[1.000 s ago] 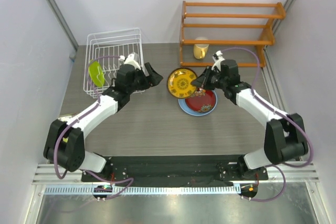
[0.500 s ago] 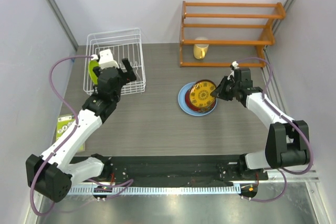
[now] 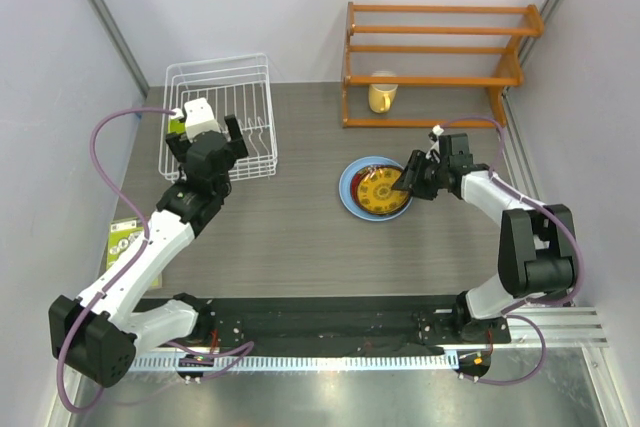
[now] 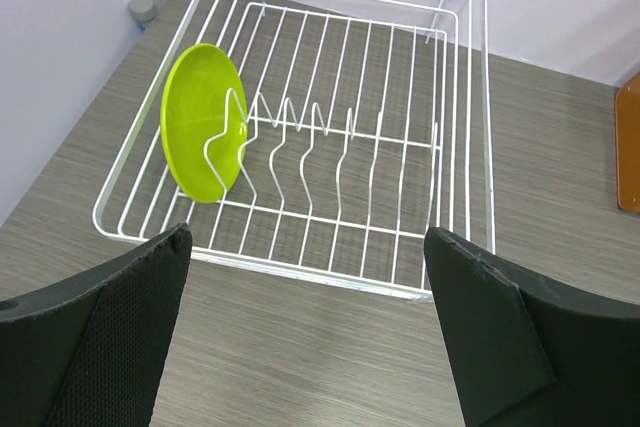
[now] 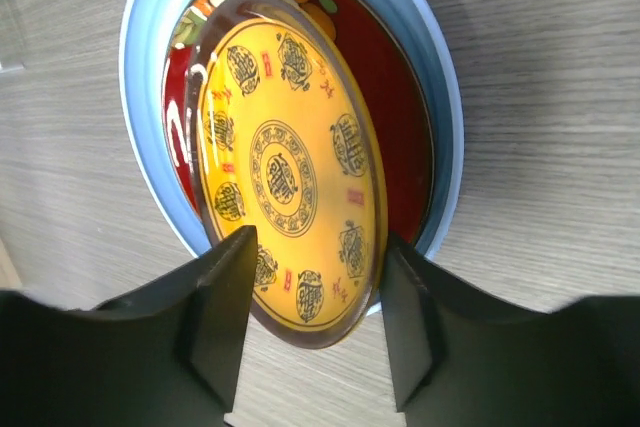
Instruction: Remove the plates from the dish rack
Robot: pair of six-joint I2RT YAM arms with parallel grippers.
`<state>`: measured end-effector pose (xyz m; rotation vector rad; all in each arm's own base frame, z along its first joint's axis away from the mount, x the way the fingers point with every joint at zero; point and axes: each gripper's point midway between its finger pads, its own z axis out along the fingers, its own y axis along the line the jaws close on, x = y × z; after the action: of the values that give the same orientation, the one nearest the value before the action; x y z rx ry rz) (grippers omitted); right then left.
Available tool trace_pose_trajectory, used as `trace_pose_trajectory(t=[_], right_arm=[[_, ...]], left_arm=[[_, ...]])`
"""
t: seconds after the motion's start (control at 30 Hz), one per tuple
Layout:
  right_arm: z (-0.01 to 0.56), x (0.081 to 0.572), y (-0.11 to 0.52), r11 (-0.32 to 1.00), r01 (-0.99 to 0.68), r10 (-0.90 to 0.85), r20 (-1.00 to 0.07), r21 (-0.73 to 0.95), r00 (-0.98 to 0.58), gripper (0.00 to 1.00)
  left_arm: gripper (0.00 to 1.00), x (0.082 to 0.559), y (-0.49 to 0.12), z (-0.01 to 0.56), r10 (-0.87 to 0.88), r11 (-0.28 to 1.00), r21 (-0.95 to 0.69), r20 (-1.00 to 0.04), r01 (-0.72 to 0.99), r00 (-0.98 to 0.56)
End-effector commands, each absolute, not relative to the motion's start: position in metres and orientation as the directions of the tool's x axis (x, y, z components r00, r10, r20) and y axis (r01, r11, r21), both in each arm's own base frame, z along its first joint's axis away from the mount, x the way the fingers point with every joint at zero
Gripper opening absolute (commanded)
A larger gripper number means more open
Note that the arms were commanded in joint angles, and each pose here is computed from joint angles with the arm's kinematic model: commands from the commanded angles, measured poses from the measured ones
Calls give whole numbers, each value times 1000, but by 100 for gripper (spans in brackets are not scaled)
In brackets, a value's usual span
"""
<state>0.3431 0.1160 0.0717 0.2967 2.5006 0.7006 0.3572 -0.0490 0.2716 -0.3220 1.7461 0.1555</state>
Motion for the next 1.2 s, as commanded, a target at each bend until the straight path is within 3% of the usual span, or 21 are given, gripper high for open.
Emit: trace_pose_trajectory(t=[0.0, 0.13, 0.23, 0.43, 0.6, 0.87, 1.17], right_arm=[[83, 353, 122, 835, 5, 313, -466, 551, -827, 62], [83, 354, 111, 869, 21, 295, -483, 495, -825, 78], [87, 354, 98, 906, 34, 268, -509, 422, -818, 81], [111, 356, 63, 958, 106, 249, -589, 266, -769, 82], [135, 355, 53, 966, 109, 239, -656, 233, -716, 86], [123, 354, 57, 967, 95, 227, -626, 237, -746, 86], [105, 360, 62, 967, 85, 214, -589, 240, -779, 86]], left_arm=[[98, 356, -38, 278, -117, 936, -58, -982, -347, -151], [100, 358, -38, 277, -112, 934, -50, -981, -354, -156], [99, 360, -36, 276, -109, 931, -43, -981, -361, -163], [99, 371, -30, 275, -103, 921, -27, -979, -389, -175], [99, 390, 9, 264, -102, 875, -1, -978, -485, -182], [99, 427, 82, 231, -141, 797, 11, -969, -604, -203], [96, 476, 86, 209, -172, 825, -4, -954, -565, -245]])
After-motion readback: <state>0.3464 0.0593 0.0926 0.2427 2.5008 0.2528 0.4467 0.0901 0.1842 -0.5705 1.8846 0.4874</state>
